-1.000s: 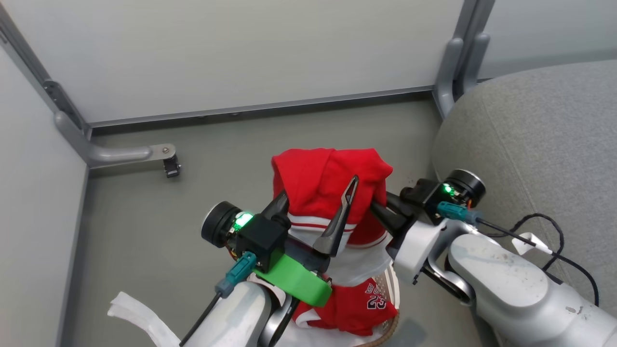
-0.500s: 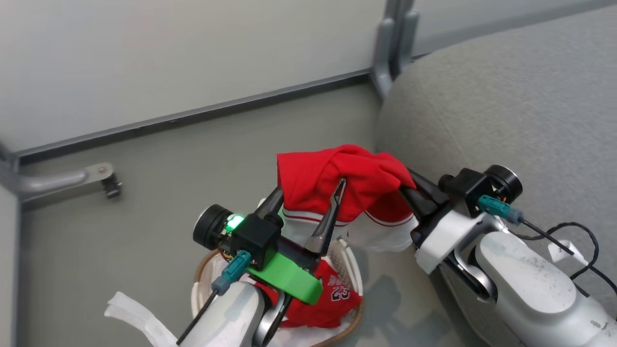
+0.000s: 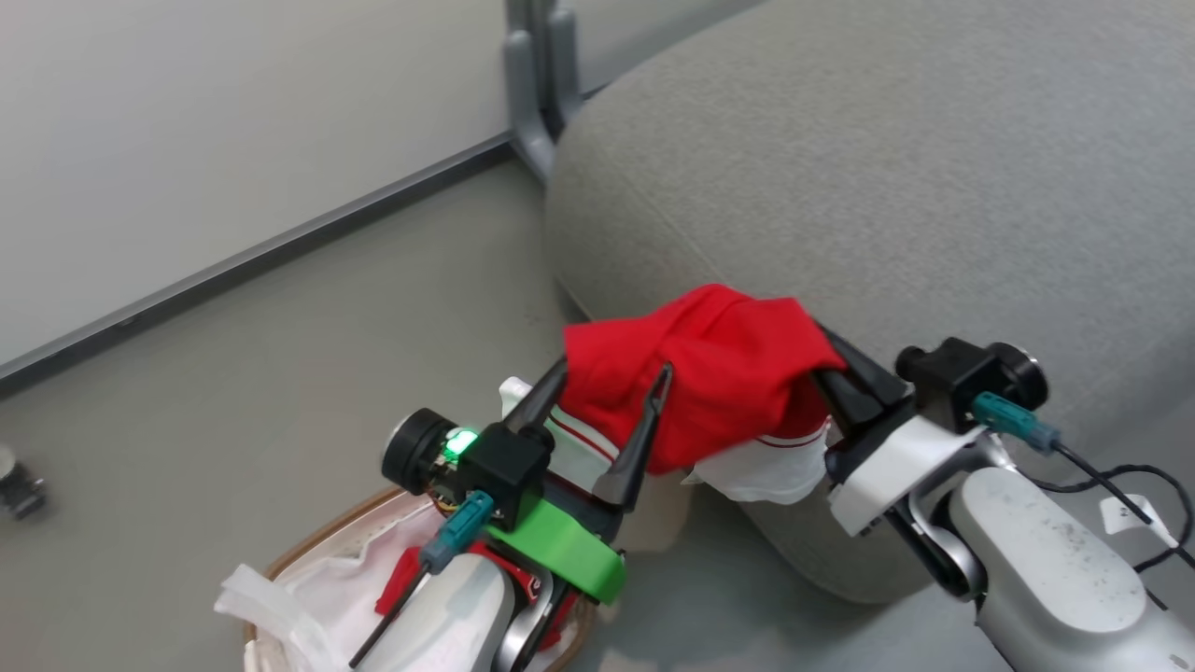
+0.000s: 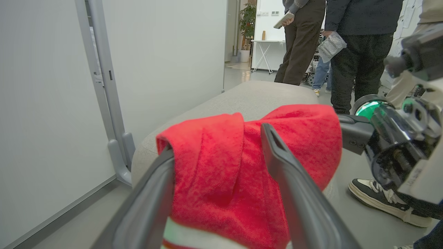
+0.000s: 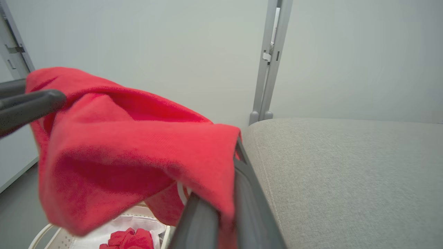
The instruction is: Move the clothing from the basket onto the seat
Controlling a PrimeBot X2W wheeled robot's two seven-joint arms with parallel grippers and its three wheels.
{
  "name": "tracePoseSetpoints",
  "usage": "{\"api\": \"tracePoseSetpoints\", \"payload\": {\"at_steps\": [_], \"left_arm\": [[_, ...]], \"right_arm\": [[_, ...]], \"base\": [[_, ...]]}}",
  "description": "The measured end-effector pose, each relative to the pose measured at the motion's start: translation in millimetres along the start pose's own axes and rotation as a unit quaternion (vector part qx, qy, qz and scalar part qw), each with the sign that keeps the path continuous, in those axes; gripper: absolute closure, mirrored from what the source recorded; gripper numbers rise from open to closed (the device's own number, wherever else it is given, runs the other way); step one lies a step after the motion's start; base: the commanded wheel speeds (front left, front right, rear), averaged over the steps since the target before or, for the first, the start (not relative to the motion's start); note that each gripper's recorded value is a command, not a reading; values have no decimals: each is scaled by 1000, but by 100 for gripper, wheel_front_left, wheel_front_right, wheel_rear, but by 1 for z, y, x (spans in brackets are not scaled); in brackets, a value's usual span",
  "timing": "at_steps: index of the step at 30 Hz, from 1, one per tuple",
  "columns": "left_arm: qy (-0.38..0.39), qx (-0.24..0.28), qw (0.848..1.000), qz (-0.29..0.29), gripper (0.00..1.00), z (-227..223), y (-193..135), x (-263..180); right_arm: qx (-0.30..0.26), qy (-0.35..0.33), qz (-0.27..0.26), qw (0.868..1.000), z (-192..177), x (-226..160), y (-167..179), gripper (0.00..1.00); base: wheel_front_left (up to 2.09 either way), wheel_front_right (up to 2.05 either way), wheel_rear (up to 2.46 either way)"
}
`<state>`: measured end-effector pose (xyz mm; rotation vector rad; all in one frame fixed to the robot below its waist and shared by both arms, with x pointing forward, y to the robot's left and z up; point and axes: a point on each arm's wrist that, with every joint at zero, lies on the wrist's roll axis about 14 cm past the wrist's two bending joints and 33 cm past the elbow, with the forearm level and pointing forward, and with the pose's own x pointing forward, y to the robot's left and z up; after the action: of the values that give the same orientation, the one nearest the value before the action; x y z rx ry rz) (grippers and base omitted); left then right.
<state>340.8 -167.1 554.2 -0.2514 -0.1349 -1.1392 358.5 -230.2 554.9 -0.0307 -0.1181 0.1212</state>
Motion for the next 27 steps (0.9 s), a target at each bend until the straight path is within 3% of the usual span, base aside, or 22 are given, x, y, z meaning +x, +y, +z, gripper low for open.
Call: {"api": "tracePoseSetpoints", "payload": {"at_steps": [5,12,27], "left_arm": [[8,-14,999,-39,0,-10,-17,14],[24,-33,998,-39,0,-27,-12,17],[31,-36,999,-3,0,-51,30,16]], "right_arm": [[-5,-3,-50,999,4,-19,-27,100],[-15,-5,-90,996,7,-22,-52,100],[-168,-7,-141,976,59,42,-147,100]], "base": [[0,0,0],[0,0,0],[0,0,0]]}}
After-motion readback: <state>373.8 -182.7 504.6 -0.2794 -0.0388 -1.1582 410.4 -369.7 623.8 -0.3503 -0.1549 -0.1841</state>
